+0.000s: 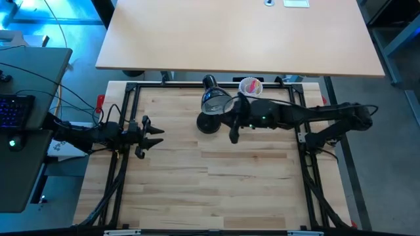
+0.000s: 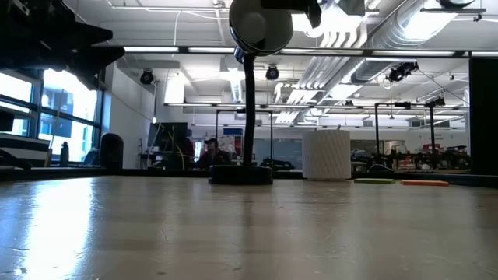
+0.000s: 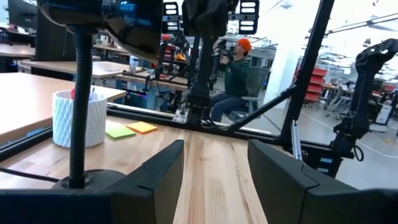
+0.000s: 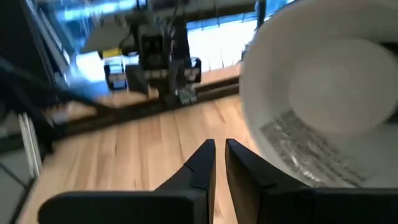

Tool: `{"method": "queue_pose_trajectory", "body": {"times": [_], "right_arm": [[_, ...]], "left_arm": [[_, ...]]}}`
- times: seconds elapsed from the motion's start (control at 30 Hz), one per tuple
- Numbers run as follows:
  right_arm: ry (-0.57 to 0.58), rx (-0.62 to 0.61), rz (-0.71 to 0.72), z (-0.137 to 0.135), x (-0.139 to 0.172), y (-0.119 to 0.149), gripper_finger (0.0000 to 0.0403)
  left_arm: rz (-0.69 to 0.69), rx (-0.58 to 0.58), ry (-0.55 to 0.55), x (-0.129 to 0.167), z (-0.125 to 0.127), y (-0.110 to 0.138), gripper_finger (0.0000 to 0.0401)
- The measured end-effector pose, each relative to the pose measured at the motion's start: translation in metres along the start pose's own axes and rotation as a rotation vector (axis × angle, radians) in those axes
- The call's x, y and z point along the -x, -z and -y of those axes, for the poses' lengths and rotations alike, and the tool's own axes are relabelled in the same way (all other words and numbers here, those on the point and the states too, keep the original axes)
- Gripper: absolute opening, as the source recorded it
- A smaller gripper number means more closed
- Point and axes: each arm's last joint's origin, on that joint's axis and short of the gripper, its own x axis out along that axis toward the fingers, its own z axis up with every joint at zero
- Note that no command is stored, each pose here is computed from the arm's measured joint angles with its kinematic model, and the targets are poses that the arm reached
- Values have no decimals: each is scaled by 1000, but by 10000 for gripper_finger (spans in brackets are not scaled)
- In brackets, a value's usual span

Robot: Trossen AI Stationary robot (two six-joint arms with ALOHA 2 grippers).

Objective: Screw lightbulb
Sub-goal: Remove the lightbulb from the desk lamp

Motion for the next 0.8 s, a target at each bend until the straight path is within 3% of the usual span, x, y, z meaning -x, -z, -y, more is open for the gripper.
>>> {"method": "queue_pose_trajectory", "body": {"times": [0.23,0.4,0.57,0.8], "right_arm": [[-76,191,-96,-28,2,-1,32],[-102,378,-103,-54,11,7,32],[-116,322,-146,-61,12,14,32],[-64,367,-205,-66,23,17,62]], "left_arm": [[-2,0,-11,0,0,0,172],[-47,-11,-148,-1,-4,6,172],[-65,-53,-302,-5,-7,9,172],[-51,-130,-341,-20,-6,7,172]]}}
